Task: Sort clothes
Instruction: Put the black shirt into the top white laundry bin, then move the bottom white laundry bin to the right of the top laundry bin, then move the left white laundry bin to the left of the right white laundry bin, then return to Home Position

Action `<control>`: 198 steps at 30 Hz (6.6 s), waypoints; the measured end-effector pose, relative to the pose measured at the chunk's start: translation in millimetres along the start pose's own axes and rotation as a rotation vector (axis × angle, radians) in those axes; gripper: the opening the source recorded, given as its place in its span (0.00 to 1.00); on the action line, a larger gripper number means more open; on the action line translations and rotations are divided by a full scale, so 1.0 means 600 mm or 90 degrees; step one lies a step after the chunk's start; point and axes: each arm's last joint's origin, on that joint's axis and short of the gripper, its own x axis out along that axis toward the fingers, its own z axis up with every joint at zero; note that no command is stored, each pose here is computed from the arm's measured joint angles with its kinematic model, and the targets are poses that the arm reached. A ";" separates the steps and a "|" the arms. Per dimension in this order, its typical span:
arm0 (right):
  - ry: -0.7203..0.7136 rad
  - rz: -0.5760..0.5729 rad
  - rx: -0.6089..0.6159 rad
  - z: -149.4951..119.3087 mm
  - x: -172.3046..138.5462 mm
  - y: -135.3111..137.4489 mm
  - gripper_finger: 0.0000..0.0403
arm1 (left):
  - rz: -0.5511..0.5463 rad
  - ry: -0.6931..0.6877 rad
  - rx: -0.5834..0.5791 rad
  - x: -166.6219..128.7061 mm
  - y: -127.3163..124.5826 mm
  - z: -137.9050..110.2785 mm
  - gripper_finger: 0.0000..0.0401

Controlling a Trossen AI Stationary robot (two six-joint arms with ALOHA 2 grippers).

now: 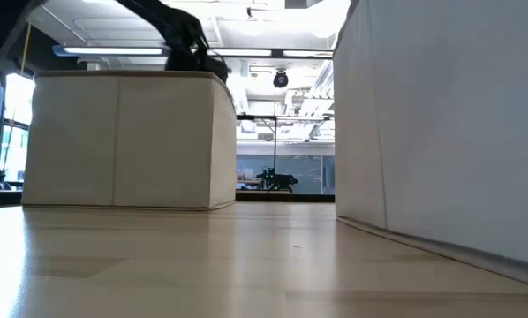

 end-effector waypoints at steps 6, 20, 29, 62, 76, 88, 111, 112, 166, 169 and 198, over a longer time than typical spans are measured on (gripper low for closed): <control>-0.011 0.008 0.067 0.010 -0.004 -0.008 0.38 | -0.123 -0.101 -0.062 -0.092 0.044 -0.063 0.37; -0.090 0.352 -0.183 0.144 -0.209 0.082 0.38 | -0.223 -0.451 -0.077 -0.275 0.054 -0.271 0.55; -0.048 0.384 -0.223 0.130 -0.293 0.246 0.38 | -0.199 -0.530 -0.002 -0.304 -0.003 -0.317 0.55; 0.466 -0.060 -0.431 0.121 -0.034 0.113 0.01 | -0.023 -0.516 0.051 -0.289 -0.015 -0.298 0.55; 0.538 -0.055 -0.513 0.218 0.057 -0.101 0.00 | 0.039 -0.540 0.015 -0.290 -0.010 -0.297 0.55; 0.456 -0.054 -0.406 0.268 0.091 -0.275 0.03 | 0.009 -0.554 -0.021 -0.294 -0.012 -0.293 0.55; 0.245 -0.069 -0.307 0.329 -0.153 -0.231 0.41 | 0.038 -0.426 -0.044 -0.213 -0.023 -0.120 0.55; 0.233 -0.072 -0.292 0.325 -0.169 -0.232 0.41 | 0.029 -0.421 -0.038 -0.205 -0.027 -0.105 0.55; -0.248 0.309 -0.030 -0.058 -0.257 -0.127 0.41 | -0.667 -0.965 0.227 -0.173 -0.165 -0.461 0.55; -0.257 0.309 -0.007 -0.069 -0.249 -0.143 0.41 | -0.691 -0.971 0.228 -0.129 -0.146 -0.444 0.55; -0.407 0.299 -0.021 -0.179 -0.124 -0.184 0.04 | -0.751 -0.958 0.226 0.010 -0.178 -0.444 0.03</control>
